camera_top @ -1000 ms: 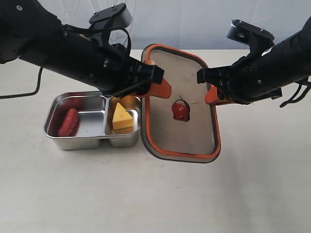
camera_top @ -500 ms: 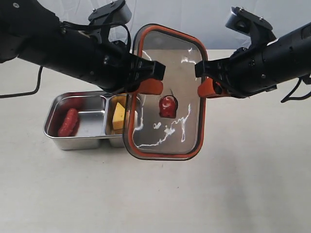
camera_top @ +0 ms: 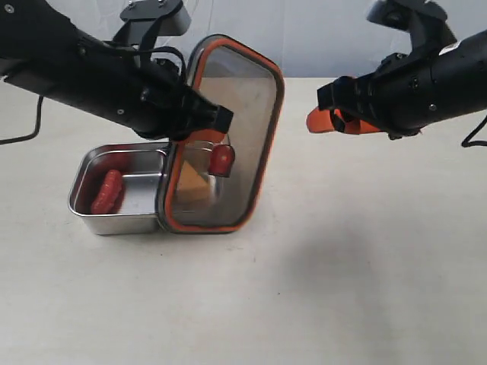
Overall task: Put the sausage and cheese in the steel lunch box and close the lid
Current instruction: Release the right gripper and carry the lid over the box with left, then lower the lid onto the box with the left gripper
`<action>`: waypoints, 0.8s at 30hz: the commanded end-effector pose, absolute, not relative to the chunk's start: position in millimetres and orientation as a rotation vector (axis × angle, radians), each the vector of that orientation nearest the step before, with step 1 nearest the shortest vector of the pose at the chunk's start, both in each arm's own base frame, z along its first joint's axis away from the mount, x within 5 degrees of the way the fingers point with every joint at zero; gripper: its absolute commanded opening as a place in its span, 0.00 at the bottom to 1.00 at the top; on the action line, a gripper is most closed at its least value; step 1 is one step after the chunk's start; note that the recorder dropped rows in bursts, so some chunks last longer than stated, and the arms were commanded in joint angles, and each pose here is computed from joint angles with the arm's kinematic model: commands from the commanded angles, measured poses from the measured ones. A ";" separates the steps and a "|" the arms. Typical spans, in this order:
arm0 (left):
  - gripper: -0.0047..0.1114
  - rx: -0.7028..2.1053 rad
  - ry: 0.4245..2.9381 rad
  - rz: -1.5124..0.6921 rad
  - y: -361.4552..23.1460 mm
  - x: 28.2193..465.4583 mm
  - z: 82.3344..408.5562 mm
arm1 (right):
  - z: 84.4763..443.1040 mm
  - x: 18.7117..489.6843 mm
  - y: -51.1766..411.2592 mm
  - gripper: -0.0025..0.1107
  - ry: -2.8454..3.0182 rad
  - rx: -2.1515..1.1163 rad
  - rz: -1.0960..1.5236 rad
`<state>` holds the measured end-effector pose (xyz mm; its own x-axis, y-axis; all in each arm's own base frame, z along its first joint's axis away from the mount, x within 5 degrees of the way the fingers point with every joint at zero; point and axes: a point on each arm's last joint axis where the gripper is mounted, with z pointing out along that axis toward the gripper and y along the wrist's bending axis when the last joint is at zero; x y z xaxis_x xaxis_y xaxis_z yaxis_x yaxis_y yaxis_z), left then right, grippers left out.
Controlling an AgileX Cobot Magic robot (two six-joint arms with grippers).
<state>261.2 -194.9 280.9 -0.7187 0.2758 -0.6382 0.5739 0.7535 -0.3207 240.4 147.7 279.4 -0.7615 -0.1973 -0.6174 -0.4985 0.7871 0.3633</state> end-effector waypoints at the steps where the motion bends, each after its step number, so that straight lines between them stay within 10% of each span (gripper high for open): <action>1: 0.04 0.690 2.291 -0.461 -168.3 272.5 291.3 | 298.9 236.2 129.7 0.56 2.332 -0.487 0.629; 24: 0.04 1.530 1.884 0.613 -174.9 276.4 272.7 | 305.3 227.1 110.5 0.56 2.378 -0.506 0.530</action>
